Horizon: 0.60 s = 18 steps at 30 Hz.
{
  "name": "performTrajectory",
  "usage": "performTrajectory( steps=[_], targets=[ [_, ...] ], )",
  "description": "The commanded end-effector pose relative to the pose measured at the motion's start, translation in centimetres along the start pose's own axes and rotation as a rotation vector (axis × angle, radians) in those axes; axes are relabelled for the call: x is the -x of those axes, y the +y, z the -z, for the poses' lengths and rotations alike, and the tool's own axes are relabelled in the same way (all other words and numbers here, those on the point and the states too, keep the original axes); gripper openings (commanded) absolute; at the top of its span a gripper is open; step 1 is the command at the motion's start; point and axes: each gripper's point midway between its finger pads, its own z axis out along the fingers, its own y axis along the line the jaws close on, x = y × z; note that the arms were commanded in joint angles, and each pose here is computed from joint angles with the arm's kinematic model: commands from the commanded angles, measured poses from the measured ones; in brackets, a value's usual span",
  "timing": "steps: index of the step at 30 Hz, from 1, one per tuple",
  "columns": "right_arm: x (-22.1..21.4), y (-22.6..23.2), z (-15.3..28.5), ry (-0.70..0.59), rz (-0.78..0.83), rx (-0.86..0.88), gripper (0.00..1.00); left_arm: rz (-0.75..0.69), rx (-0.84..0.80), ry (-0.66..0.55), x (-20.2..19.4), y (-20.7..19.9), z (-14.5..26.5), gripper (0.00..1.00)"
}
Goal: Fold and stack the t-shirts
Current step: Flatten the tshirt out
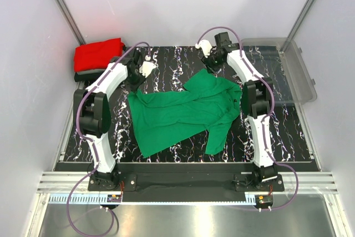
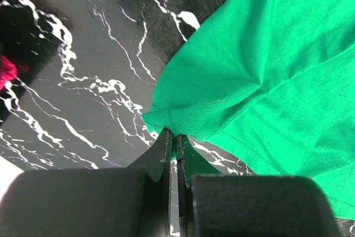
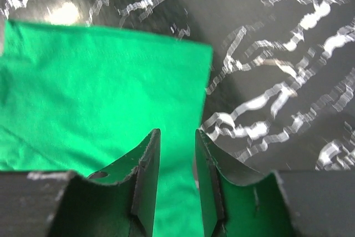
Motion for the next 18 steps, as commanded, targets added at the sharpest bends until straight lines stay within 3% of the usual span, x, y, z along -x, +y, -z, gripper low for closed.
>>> performTrajectory(
  steps=[1, 18],
  targets=[
    [2.3, 0.1, -1.8, -0.101, -0.04, 0.058, 0.38, -0.011, 0.028, -0.007, -0.1, 0.3, 0.9, 0.0],
    [1.9, -0.5, -6.5, -0.114, -0.093, 0.073, 0.35, -0.005, 0.009, 0.03, -1.1, -0.2, -0.2, 0.0]
  ],
)
